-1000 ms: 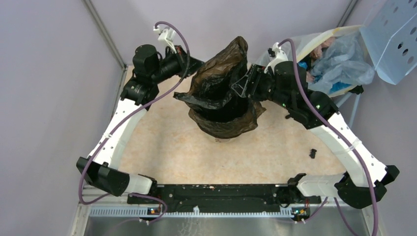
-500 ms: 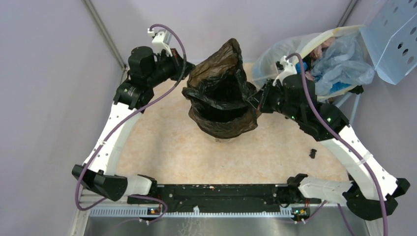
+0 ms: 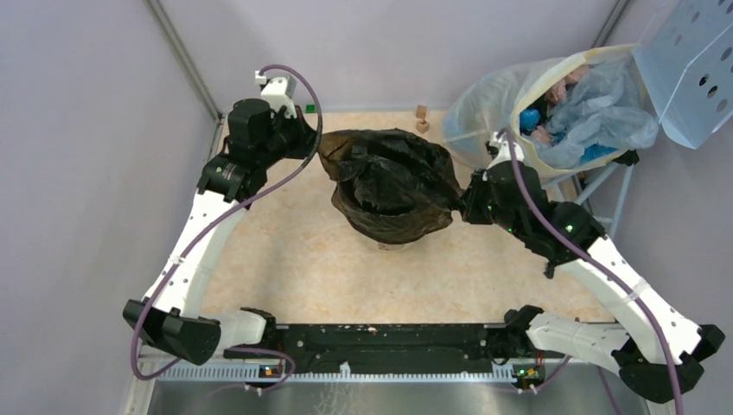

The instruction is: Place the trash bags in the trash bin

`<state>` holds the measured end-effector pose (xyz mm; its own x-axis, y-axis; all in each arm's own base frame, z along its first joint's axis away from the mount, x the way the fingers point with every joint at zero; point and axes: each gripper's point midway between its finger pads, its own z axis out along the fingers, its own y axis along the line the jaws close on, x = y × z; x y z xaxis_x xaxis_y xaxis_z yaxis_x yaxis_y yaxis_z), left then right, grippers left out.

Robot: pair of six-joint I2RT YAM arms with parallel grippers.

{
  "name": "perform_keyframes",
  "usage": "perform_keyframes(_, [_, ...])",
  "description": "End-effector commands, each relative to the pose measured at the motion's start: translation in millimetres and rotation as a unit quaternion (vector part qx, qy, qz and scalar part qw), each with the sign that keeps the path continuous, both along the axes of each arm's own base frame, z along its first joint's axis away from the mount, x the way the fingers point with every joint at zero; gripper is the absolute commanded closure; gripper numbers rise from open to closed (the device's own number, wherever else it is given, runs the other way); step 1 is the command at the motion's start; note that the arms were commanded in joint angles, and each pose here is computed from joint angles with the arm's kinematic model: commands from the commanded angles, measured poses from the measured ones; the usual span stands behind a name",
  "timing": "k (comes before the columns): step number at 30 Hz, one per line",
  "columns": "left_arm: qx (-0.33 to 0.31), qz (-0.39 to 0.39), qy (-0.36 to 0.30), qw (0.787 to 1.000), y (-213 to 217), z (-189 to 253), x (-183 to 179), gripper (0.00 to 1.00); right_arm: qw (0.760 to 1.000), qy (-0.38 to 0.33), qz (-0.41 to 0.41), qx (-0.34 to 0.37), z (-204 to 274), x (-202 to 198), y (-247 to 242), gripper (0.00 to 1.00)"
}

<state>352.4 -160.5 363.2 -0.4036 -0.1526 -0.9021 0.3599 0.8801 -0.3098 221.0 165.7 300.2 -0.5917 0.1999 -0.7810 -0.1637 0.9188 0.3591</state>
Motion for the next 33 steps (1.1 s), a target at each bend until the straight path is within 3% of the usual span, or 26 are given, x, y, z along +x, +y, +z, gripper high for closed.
perform_keyframes(1, [0.039,0.042,0.005,0.998,15.1,-20.1,19.5,1.00,0.999,0.000,-0.024,-0.046,-25.3,14.4,-6.2,1.00])
perform_keyframes(10, [0.060,0.086,0.025,0.994,28.8,-57.7,33.3,1.00,0.994,-0.015,-0.072,-0.077,-45.5,39.4,-29.3,1.00])
perform_keyframes(17, [0.055,0.098,-0.002,0.994,33.2,-47.0,49.6,1.00,0.989,-0.084,-0.093,-0.074,-6.5,53.7,-41.8,1.00])
perform_keyframes(21, [0.029,0.053,-0.026,0.998,16.3,-25.1,47.0,1.00,0.990,-0.128,0.036,-0.039,18.5,38.7,-7.0,0.58])
perform_keyframes(25, [0.012,0.041,-0.033,0.999,12.8,-13.1,36.4,0.68,0.982,-0.145,0.117,-0.011,39.4,22.9,15.4,0.43])
perform_keyframes(33, [-0.037,0.004,-0.041,0.998,7.0,17.4,-9.1,0.25,0.967,-0.096,0.235,0.021,46.3,2.7,54.9,0.30])
